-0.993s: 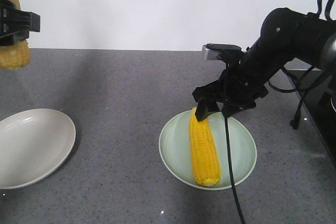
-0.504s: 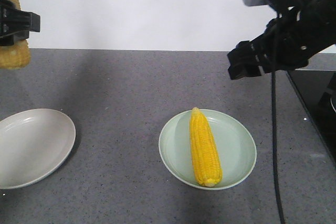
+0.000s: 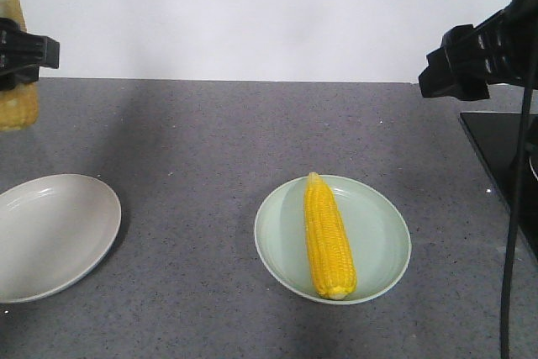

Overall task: Distribute corn equally
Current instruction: 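Lower the left gripper's corn onto the cream plate and release it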

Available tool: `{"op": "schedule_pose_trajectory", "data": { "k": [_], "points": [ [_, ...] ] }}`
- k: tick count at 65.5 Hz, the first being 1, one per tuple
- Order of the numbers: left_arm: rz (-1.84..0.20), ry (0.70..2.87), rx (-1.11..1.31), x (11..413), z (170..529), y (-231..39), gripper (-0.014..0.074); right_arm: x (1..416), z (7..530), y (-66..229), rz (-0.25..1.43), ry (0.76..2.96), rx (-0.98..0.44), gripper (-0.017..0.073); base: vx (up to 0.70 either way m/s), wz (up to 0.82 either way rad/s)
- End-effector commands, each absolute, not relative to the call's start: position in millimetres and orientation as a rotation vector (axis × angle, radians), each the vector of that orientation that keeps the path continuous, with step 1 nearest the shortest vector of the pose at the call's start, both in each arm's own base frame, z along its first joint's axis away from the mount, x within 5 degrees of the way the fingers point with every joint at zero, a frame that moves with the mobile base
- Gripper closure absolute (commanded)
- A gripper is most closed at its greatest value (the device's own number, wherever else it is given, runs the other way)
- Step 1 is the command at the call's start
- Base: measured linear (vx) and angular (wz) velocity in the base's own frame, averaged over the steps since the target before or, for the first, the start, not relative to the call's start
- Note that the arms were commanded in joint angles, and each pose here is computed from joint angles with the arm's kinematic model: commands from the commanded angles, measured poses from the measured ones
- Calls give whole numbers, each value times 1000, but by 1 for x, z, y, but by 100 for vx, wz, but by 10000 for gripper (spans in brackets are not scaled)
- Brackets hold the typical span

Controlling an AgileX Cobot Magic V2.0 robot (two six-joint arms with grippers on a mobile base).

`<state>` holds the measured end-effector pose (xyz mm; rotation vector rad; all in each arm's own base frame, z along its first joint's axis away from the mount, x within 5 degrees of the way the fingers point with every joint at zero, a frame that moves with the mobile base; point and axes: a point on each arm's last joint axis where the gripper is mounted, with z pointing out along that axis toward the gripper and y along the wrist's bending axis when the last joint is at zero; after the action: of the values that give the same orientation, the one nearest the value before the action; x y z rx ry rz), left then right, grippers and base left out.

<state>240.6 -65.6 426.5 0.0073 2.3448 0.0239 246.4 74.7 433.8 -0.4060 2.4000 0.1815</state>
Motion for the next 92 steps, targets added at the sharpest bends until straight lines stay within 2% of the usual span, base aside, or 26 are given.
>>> {"op": "schedule_pose_trajectory", "data": {
  "k": [1, 29, 52, 79, 85, 92],
  "points": [
    [52, 2327, 14, 241, 432, -64, 447, 242, 449, 73, 179, 2308, -393, 46, 0, 0],
    [314, 2674, 91, 272, 354, -70, 447, 242, 449, 73, 175, 2307, -395, 46, 0, 0],
    [434, 2831, 177, 289, 304, -75, 447, 242, 449, 73, 174, 2306, -397, 46, 0, 0],
    [497, 2924, 247, 287, 272, -74, 430, 242, 449, 73, 176, 2306, -397, 46, 0, 0],
    [489, 2917, 244, 287, 272, -75, 403, 242, 449, 73, 176, 2306, -397, 46, 0, 0],
    [487, 2914, 244, 288, 272, -75, 332, 242, 449, 73, 176, 2306, -397, 46, 0, 0]
  ]
}}
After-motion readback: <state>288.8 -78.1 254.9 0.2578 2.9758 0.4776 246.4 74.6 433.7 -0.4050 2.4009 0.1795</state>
